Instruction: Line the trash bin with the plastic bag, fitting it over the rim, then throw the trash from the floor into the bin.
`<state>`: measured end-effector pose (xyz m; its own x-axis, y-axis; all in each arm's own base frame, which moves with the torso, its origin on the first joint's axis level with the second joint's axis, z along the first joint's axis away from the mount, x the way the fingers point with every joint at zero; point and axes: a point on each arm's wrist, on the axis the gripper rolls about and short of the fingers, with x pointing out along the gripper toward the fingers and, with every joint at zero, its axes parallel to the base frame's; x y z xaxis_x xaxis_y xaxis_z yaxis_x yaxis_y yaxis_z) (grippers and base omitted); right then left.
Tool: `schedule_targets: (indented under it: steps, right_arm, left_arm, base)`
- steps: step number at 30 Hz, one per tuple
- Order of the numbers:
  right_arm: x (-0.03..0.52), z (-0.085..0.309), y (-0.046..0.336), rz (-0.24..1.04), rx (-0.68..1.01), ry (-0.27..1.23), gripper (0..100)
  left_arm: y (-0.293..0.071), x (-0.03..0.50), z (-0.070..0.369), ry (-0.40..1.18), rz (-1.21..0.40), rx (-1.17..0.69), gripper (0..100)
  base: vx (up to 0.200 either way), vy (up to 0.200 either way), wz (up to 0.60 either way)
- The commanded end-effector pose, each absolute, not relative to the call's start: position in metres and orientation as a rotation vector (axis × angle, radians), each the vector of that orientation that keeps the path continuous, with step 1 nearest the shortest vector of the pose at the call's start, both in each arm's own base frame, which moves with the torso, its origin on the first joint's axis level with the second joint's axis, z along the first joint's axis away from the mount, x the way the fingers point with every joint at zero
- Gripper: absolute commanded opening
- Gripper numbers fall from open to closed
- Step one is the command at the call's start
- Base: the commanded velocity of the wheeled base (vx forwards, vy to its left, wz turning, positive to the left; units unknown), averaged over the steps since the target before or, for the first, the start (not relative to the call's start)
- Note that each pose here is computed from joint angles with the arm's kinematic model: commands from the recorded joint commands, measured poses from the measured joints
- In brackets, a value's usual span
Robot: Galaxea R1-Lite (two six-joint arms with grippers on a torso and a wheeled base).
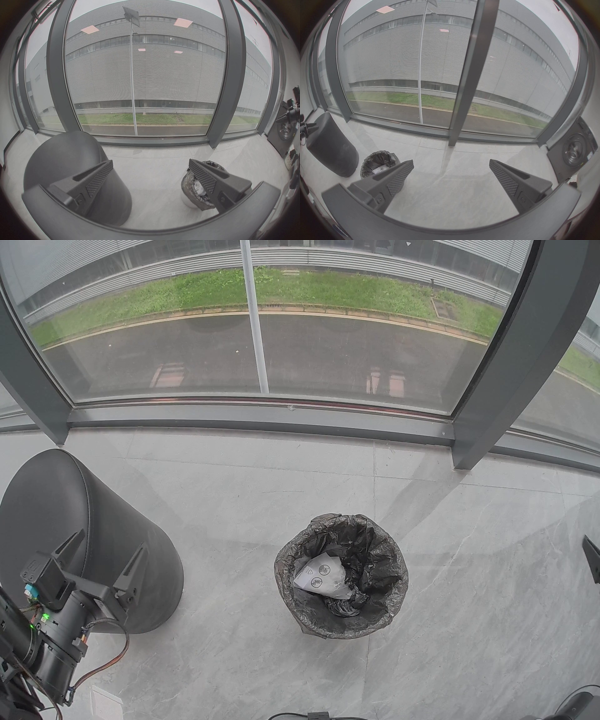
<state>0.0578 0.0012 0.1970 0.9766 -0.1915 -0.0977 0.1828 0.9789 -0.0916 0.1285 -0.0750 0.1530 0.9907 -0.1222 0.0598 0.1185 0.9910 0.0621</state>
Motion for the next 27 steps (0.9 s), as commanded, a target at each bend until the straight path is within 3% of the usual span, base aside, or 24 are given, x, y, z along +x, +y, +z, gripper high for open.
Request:
schedule_targets:
  steps: [1,9,18,22,27]
  right_arm:
    - [-0.030,0.153,-0.009,-0.305,-0.101,-0.058,100]
    - [-0.049,0.127,-0.008,-0.333,-0.104,-0.067,100]
    - [-0.030,0.085,-0.007,-0.322,-0.114,0.042,100]
    - [-0.024,0.083,-0.006,-0.277,-0.059,-0.054,100]
    - [-0.024,0.082,-0.005,-0.234,-0.022,-0.058,100]
  left_arm:
    - [-0.040,0.088,0.167,-0.113,-0.050,0.033,100]
    - [-0.016,0.062,0.163,-0.118,0.068,0.036,100]
    - [0.005,0.022,0.148,-0.151,0.224,0.042,100]
    - [0.011,-0.003,0.140,-0.194,0.332,0.041,100]
    - [0.012,-0.022,0.124,-0.200,0.399,0.050,100]
  base:
    - [0.000,0.000,0.00]
    - [0.000,0.000,0.00]
    - [0.000,0.000,0.00]
    - [0.000,0.000,0.00]
    - [0.000,0.000,0.00]
